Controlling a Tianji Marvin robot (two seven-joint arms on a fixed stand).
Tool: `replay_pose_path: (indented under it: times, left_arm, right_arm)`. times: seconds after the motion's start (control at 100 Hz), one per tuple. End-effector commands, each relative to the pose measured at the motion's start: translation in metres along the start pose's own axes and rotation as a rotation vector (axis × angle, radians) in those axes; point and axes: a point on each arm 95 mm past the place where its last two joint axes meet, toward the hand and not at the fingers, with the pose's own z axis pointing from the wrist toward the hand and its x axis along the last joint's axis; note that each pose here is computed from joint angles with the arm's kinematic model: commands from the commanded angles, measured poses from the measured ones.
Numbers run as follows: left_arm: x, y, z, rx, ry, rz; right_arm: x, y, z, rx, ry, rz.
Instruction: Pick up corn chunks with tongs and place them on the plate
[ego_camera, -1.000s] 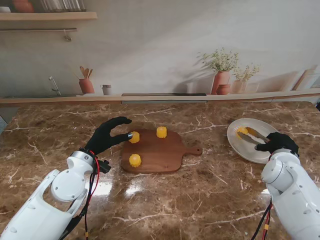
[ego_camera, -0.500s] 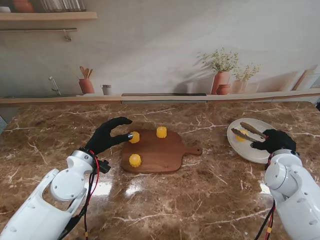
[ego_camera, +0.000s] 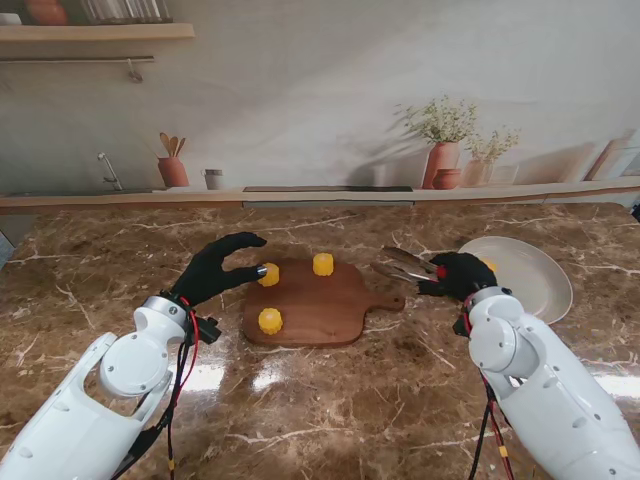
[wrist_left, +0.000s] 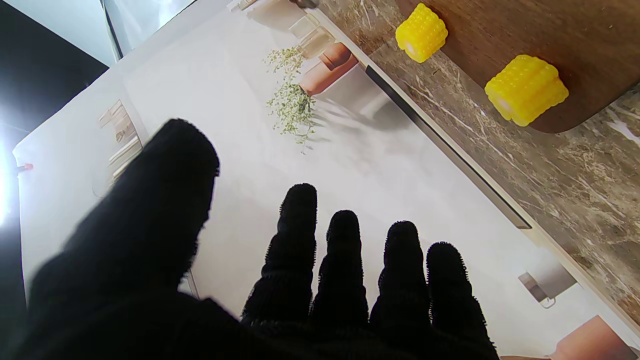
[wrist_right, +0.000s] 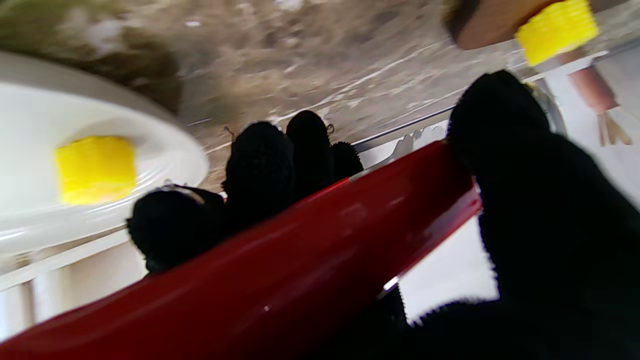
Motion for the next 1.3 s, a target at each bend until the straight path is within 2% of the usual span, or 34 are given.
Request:
replay_pose_path:
  times: [0.0,0.21,0.46,1.02,1.29]
  left_arm:
    - [-0.001,0.002,0.000,-0.004,-0.005,0.002]
    - [0.000,0.001,0.001,-0.006,0.001,0.004]
    - [0.001,0.001,0.002,-0.010,0.001,0.003]
    - [0.001,-0.003,-0.003,-0.007,-0.010,0.010]
    - [0.001,-0.005,-0.005,-0.002,-0.012,0.011]
  right_arm:
    - [0.022,-0.007,0.010,0.039,0.047,0.027]
    - [0.040,-0.021,0.029,0.112,0.064,0.048]
    - [0.052,-0.029,0.049,0.151,0.059,0.025]
    - [0.073,-0.044,0.078,0.188,0.073,-0.070]
    - [0.081,-0.053,0.086,0.194,0.123,-0.128]
